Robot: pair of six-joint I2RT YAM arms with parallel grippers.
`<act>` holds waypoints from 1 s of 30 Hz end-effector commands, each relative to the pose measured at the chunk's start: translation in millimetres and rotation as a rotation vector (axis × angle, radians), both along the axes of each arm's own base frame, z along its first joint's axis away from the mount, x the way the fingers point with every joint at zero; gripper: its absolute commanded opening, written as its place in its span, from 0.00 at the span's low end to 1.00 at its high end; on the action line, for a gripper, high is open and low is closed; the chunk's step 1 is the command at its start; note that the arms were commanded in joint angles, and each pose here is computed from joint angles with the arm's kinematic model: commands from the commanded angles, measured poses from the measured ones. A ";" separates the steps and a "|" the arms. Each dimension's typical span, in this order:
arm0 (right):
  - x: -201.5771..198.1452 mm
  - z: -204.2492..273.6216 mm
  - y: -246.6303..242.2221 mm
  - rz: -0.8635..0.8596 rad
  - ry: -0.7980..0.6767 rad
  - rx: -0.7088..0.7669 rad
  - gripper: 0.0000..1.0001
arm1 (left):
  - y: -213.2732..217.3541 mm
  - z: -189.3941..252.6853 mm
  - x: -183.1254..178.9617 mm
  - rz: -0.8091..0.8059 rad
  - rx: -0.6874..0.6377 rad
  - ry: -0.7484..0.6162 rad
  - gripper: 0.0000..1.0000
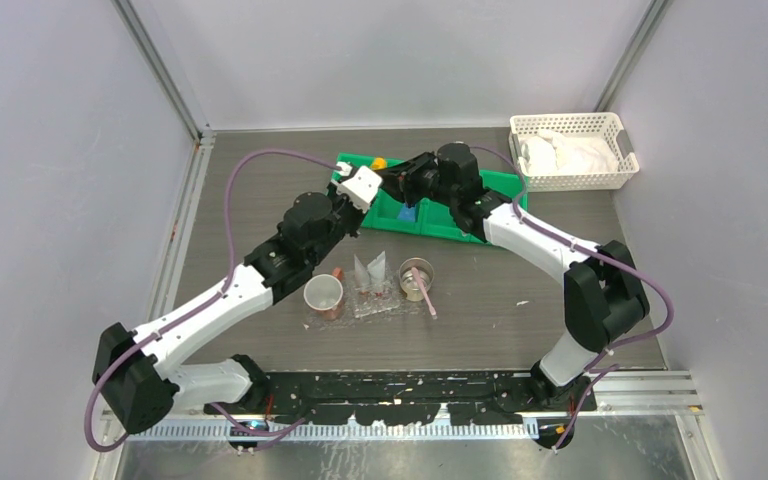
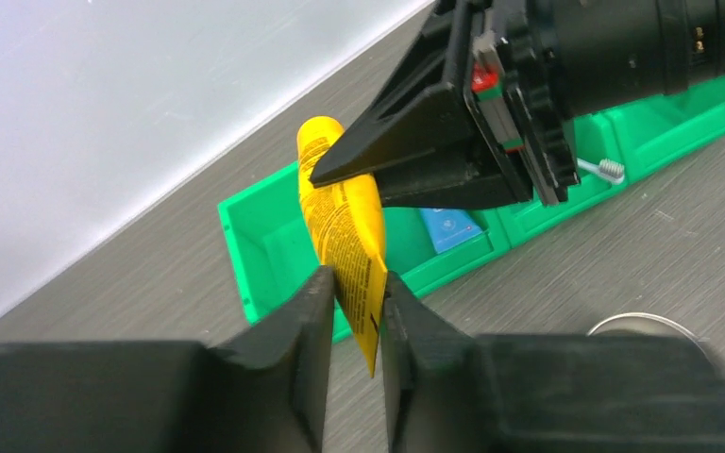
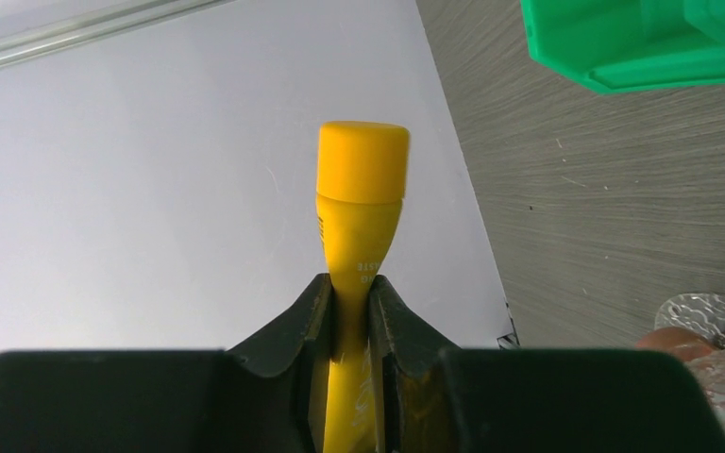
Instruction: Prepare toiletry sets of a toothbrush and toothpaste on the tray
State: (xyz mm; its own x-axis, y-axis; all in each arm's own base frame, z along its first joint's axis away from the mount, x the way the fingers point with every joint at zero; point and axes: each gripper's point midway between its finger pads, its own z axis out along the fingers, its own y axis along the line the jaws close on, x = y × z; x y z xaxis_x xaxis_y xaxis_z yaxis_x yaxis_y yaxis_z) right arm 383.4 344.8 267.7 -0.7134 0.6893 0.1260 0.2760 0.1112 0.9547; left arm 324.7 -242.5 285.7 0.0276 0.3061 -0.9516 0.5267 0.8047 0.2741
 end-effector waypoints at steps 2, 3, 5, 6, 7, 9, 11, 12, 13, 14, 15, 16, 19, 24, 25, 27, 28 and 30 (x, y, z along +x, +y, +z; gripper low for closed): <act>-17.5 50.3 2.6 0.046 -0.130 0.086 0.15 | -1.2 28.4 15.1 0.032 -0.034 -0.042 0.04; -18.9 50.9 3.7 0.052 -0.133 0.088 0.15 | -3.7 26.1 18.0 0.029 -0.025 -0.031 0.04; -20.1 50.7 3.6 0.055 -0.134 0.085 0.15 | -7.0 24.4 19.4 0.017 -0.023 -0.022 0.03; -21.0 50.3 4.2 0.060 -0.133 0.089 0.15 | -8.2 25.5 19.3 0.010 -0.028 -0.021 0.01; -21.9 51.8 4.7 0.064 -0.136 0.093 0.16 | -9.2 26.9 18.3 0.001 -0.036 -0.019 0.01; -21.7 53.2 6.1 0.072 -0.139 0.099 0.18 | -11.7 30.1 14.7 -0.019 -0.048 -0.008 0.01; -21.6 54.7 9.3 0.089 -0.141 0.107 0.25 | -12.5 34.5 13.6 -0.029 -0.051 -0.003 0.01; -21.3 56.9 11.7 0.098 -0.145 0.111 0.33 | -12.7 35.7 13.5 -0.031 -0.049 0.006 0.01; -20.1 54.8 13.7 0.105 -0.144 0.108 0.42 | -11.4 32.3 12.2 -0.030 -0.030 0.031 0.01; -18.9 54.1 14.3 0.109 -0.147 0.104 0.50 | -10.0 33.2 12.3 -0.025 -0.021 0.040 0.01; -17.5 53.6 14.8 0.112 -0.153 0.095 0.59 | -9.2 34.9 11.6 -0.022 -0.018 0.046 0.01; -15.9 52.4 14.2 0.114 -0.157 0.084 0.68 | -7.7 37.6 11.0 -0.019 -0.016 0.049 0.01; -11.2 48.5 10.6 0.123 -0.180 0.023 0.99 | -2.4 48.2 6.6 -0.009 -0.018 0.061 0.01; -12.2 41.6 -13.6 0.119 -0.264 -0.186 1.00 | 14.4 83.5 -4.4 0.035 -0.017 0.095 0.01; -16.1 40.7 -19.3 0.132 -0.282 -0.237 0.99 | 19.1 82.2 -8.1 0.047 -0.002 0.125 0.01; -22.0 39.0 -35.4 0.143 -0.327 -0.365 1.00 | 29.2 102.0 -16.8 0.074 -0.011 0.157 0.01; -26.1 38.1 -47.2 0.143 -0.353 -0.455 1.00 | 35.5 107.1 -22.1 0.091 -0.010 0.183 0.01; -30.7 35.9 -78.3 0.098 -0.382 -0.637 1.00 | 44.8 114.9 -34.2 0.111 -0.007 0.246 0.01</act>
